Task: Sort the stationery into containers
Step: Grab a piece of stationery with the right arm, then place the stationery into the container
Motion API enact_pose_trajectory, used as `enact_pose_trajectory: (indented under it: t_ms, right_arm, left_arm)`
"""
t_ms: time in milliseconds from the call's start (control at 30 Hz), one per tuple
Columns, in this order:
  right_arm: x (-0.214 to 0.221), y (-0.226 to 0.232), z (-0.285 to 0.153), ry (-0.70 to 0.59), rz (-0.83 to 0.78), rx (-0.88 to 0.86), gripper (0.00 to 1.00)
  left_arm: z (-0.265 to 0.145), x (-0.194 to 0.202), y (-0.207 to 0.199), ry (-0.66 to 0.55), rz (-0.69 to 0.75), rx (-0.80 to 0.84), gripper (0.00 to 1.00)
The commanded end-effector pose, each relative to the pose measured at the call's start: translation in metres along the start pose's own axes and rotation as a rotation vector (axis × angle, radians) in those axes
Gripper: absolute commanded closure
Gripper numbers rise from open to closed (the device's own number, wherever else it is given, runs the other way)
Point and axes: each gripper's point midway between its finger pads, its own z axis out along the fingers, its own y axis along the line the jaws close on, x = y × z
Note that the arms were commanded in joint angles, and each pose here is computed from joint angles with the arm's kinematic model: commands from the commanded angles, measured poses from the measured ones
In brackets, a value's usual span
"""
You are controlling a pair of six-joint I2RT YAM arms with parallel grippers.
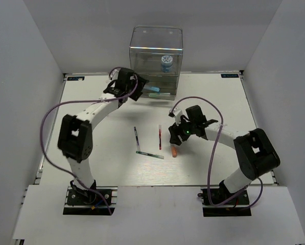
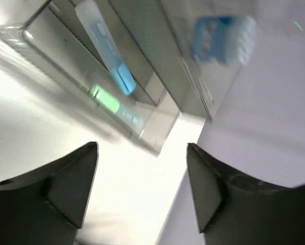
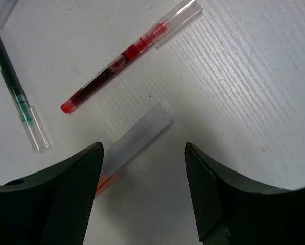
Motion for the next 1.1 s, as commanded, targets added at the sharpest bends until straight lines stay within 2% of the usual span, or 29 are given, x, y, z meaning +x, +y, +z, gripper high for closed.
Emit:
enact_pose_trajectory:
  t_ms: [0, 33, 100, 133, 167, 267, 300, 367, 400, 433, 533, 567, 667, 867, 1000, 1067]
  right_arm:
    - [-0.011, -0.008, 0.011, 0.019, 0.059, 0.064, 0.29]
    - [-0.012, -0.007, 0.013, 0.025, 0.059, 0.070, 0.29]
    - [-0.007, -0.005, 0.019, 0.048, 0.059, 0.076, 0.31]
    - [-0.006, -0.004, 0.020, 0.057, 0.054, 0.079, 0.34]
    - [-0.003, -0.001, 0.023, 0.076, 0.045, 0.087, 0.36]
    - [0.004, -0.002, 0.025, 0.109, 0.042, 0.109, 0.43]
    - [0.007, -0.002, 0.026, 0.117, 0.043, 0.111, 0.46]
    - [0.012, -0.002, 0.026, 0.138, 0.042, 0.120, 0.57]
    - [0.015, -0.002, 0.026, 0.148, 0.048, 0.121, 0.62]
    - [0.018, 0.000, 0.025, 0.156, 0.038, 0.113, 0.74]
    - [0.009, 0.002, 0.021, 0.130, -0.018, 0.094, 0.91]
    - [0.003, 0.001, 0.020, 0.116, -0.036, 0.090, 0.99]
    - [-0.036, -0.009, 0.008, 0.028, -0.180, 0.108, 1.00]
    - [-0.160, -0.023, -0.029, -0.316, -0.569, 0.195, 1.00]
    - [-0.214, -0.034, -0.038, -0.452, -0.684, 0.232, 1.00]
    - [-0.232, -0.045, -0.030, -0.479, -0.704, 0.243, 1.00]
  left_arm:
    - [-0.081, -0.032, -0.039, -0.145, 0.204, 0.187, 0.17]
    - [-0.081, -0.027, -0.008, -0.144, 0.265, 0.145, 0.15]
    - [-0.116, -0.041, -0.011, -0.201, 0.257, 0.213, 0.12]
    - [-0.116, -0.036, 0.019, -0.196, 0.283, 0.163, 0.10]
    - [-0.124, -0.042, 0.023, -0.232, 0.289, 0.162, 0.09]
    - [-0.142, -0.040, 0.052, -0.238, 0.303, 0.123, 0.09]
    - [-0.143, -0.038, 0.072, -0.234, 0.310, 0.073, 0.07]
    - [-0.157, -0.040, 0.080, -0.267, 0.336, 0.059, 0.07]
    - [-0.158, -0.036, 0.099, -0.248, 0.345, 0.018, 0.07]
    - [-0.162, -0.037, 0.107, -0.256, 0.348, -0.003, 0.07]
    - [-0.173, -0.035, 0.129, -0.253, 0.322, -0.026, 0.07]
    - [-0.175, -0.036, 0.133, -0.261, 0.308, -0.026, 0.07]
    - [-0.177, -0.031, 0.150, -0.252, 0.300, -0.048, 0.07]
    - [-0.174, -0.021, 0.165, -0.225, 0.289, -0.062, 0.07]
    - [-0.177, -0.021, 0.169, -0.219, 0.292, -0.075, 0.06]
    - [-0.177, -0.019, 0.176, -0.215, 0.295, -0.084, 0.06]
